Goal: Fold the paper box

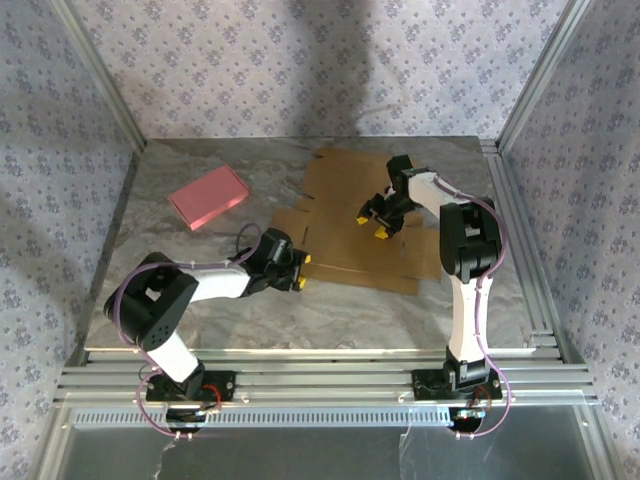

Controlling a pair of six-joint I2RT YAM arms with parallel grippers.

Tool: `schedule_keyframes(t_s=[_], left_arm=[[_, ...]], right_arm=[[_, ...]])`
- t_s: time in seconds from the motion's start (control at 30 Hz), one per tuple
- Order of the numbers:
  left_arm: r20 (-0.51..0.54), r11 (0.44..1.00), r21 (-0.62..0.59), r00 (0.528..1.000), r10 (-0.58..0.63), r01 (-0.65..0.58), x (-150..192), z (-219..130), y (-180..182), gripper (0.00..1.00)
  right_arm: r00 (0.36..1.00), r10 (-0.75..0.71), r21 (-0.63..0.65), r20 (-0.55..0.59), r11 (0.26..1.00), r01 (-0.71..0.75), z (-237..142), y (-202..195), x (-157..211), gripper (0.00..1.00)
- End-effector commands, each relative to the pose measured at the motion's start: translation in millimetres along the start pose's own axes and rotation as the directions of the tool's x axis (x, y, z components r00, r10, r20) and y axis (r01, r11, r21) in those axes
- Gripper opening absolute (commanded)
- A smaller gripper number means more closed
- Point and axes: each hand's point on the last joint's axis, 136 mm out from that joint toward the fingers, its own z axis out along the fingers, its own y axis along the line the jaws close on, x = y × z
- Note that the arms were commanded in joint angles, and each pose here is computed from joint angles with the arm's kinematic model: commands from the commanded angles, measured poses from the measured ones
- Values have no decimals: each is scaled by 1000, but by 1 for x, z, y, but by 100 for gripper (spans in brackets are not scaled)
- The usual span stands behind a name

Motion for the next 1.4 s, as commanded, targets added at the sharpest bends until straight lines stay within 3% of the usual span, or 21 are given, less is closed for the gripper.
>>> schedule_keyframes(t_s=[0.0, 0.3, 0.7, 1.03, 1.27, 1.37], left_arm=[[59, 986, 149, 996, 65, -73, -8, 9, -45, 50], [72, 974, 184, 990, 118, -129, -7, 1, -59, 44], [72, 969, 193, 988, 140, -152, -11, 5, -65, 26], [57, 965, 201, 985, 162, -170, -7, 15, -77, 24], [48, 965, 186, 983, 178, -184, -5, 17, -78, 7], [47, 966, 187, 984, 172, -177, -4, 13, -80, 0]], right_arm=[[997, 16, 23, -78, 1000, -14, 5, -7, 12, 58], [995, 18, 30, -97, 999, -15, 8, -10, 14, 57], [994, 13, 14, -106, 1000, -11, 8, -2, 14, 56], [992, 14, 12, -126, 1000, -13, 14, -1, 18, 56], [992, 9, 9, -122, 1000, -7, 12, 1, 17, 55], [997, -33, -12, -66, 999, 32, -2, 12, 10, 56]])
